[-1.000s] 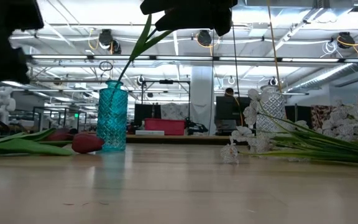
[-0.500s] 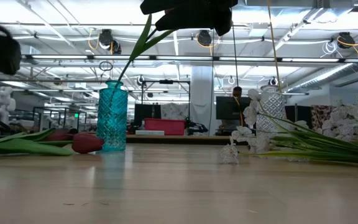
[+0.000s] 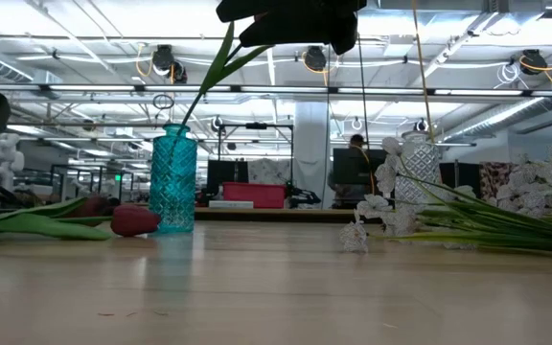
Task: Sort flowers into vase by color
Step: Put the right red tulip into the blue vase
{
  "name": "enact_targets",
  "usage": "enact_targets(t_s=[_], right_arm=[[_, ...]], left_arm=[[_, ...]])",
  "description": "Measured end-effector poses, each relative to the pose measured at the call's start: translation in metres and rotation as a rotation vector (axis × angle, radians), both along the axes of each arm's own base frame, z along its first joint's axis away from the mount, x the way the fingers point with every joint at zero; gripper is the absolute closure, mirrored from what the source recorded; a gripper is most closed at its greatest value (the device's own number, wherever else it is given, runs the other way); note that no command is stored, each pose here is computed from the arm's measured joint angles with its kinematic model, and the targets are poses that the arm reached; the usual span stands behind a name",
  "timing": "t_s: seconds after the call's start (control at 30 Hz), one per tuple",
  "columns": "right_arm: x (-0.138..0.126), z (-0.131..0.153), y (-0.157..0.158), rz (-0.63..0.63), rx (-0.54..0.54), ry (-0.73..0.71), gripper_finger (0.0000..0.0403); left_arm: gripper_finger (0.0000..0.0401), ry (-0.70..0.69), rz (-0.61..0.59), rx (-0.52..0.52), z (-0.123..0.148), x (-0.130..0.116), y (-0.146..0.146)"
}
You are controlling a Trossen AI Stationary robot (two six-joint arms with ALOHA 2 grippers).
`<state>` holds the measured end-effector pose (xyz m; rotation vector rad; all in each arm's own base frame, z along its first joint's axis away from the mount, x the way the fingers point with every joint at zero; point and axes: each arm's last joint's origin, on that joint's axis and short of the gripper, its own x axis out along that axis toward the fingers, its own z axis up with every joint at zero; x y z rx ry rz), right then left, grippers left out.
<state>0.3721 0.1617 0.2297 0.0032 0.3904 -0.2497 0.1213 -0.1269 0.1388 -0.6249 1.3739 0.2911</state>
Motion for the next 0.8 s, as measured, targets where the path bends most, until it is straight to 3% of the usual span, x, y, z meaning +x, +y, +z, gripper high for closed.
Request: enact_targets(t_s=[0.23,0.6,0.8], right_arm=[[0.000,0.000,0.000,0.000,0.000,0.000,0.0200],[0.000,0.000,0.000,-0.001,0.000,0.000,0.0200],[0.000,0.000,0.000,-0.001,0.000,0.000,0.0200]], left_arm=[[0.0244,-0.009,-0.004,0.010,0.000,-0.001,-0.001],[0.0250,-0.005,0.005,0.092,-0.010,0.003,-0.003],[0.0306,-0.005,0.000,0.118,-0.010,0.004,-0.003]])
